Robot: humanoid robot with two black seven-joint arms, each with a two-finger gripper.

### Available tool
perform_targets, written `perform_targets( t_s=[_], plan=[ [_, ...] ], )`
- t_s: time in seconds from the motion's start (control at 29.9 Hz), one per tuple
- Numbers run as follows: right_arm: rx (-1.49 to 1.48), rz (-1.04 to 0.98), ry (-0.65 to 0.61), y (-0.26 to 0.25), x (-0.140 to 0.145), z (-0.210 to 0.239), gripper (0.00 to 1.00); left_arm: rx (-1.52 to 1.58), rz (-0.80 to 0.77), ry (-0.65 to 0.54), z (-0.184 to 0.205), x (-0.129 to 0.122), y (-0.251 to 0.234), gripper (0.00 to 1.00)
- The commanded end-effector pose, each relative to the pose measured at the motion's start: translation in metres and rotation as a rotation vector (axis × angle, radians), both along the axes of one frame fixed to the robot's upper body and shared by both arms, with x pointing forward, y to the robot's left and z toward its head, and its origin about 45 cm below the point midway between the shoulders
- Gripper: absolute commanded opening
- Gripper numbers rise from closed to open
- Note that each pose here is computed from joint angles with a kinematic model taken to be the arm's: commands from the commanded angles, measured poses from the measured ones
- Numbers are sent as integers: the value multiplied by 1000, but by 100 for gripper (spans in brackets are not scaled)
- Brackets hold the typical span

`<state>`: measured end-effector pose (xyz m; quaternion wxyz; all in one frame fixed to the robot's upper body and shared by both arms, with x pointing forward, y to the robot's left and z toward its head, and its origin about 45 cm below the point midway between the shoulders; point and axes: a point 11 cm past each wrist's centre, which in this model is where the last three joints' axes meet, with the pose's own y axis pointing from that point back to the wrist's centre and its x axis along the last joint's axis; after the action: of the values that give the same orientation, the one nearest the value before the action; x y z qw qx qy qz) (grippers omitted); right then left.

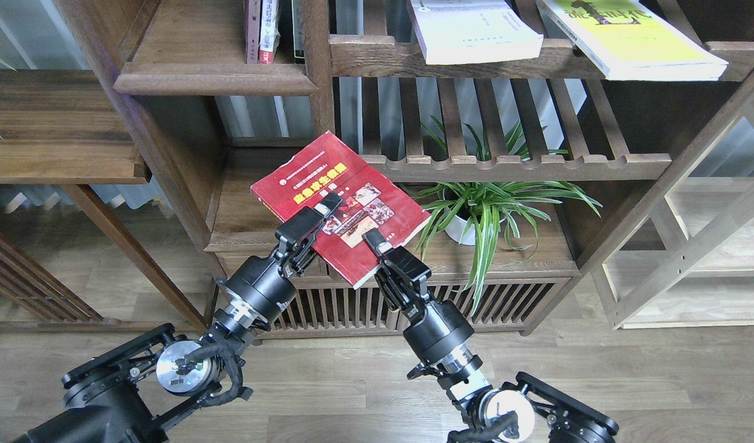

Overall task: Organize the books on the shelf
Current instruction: 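Grasp the red book's edge with the left gripper beside the right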

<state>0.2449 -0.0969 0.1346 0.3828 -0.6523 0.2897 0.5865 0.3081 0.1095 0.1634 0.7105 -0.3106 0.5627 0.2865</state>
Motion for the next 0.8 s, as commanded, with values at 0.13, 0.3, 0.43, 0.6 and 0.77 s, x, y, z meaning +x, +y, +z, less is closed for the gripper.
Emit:
perform_targets(
  t_s=[0.13, 0.3, 0.43, 0.6, 0.77],
  plan=[
    [-4, 6, -5, 1, -1, 0, 1, -3, 0, -3, 1, 2, -2, 43],
    [-4, 9, -3, 2, -2, 0, 1, -4, -2, 1, 0, 0, -2, 34],
    [-5, 9, -4, 2, -2, 0, 1, -5, 14, 15, -4, -2, 1, 1],
    [-7, 8, -4, 1, -1, 0, 1, -3, -1, 19, -6, -5, -2, 1],
    [-9, 4, -4, -1, -1, -1, 4, 0, 3, 24, -8, -7, 1, 0]
  ],
)
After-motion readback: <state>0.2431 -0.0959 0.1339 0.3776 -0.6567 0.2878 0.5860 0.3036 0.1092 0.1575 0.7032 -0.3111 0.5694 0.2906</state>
